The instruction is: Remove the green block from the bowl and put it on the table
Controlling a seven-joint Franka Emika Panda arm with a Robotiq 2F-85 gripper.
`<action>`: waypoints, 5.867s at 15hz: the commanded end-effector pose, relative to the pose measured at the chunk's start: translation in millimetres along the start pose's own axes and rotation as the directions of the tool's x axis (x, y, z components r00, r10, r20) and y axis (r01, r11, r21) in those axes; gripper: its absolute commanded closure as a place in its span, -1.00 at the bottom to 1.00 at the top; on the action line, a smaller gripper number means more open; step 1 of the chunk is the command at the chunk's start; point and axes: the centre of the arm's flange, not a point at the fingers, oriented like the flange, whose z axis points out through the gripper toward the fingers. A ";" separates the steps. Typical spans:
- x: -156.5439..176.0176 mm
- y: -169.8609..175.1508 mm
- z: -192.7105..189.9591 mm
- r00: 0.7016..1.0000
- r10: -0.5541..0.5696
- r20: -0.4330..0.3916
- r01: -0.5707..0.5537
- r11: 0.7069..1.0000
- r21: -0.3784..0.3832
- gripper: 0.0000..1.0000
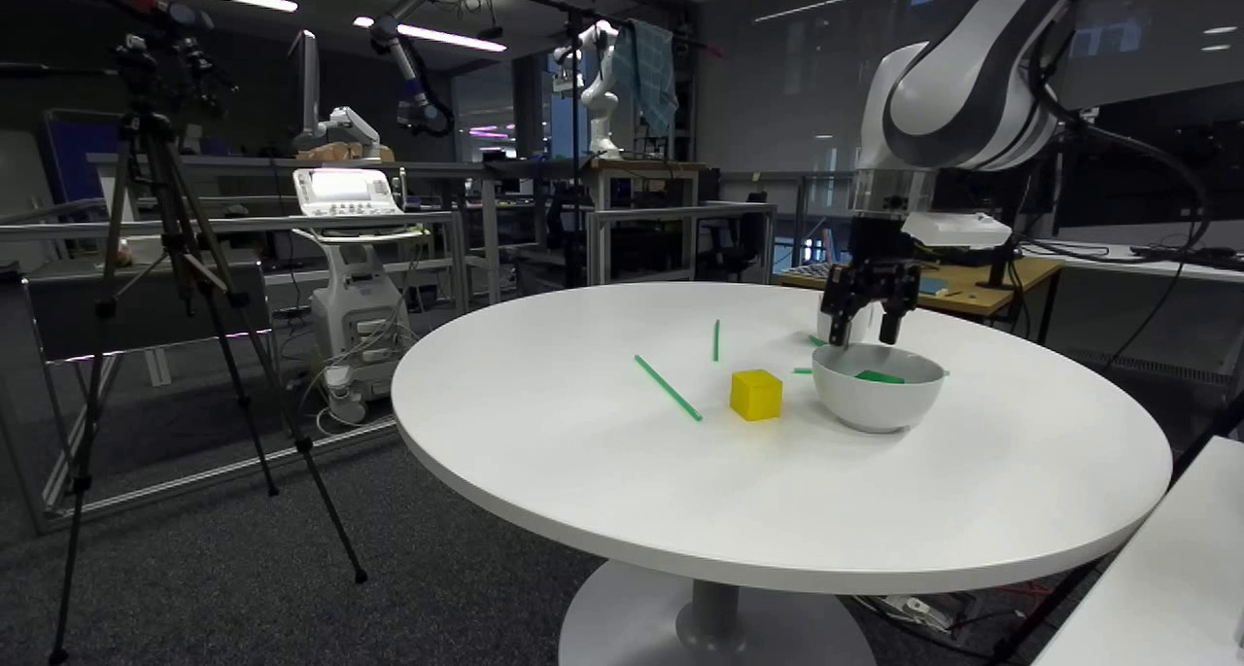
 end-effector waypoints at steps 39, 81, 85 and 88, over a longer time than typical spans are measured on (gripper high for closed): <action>-23.5 16.8 51.3 0.994 0.098 0.048 -0.101 0.992 0.072 -1.00; 38.4 -16.9 -83.7 0.960 -0.184 -0.211 0.176 0.983 -0.057 0.35; 51.4 -19.9 -86.0 0.958 -0.201 -0.204 0.191 0.979 -0.065 0.35; 73.4 -25.5 -88.7 0.953 -0.232 -0.197 0.221 0.972 -0.077 0.35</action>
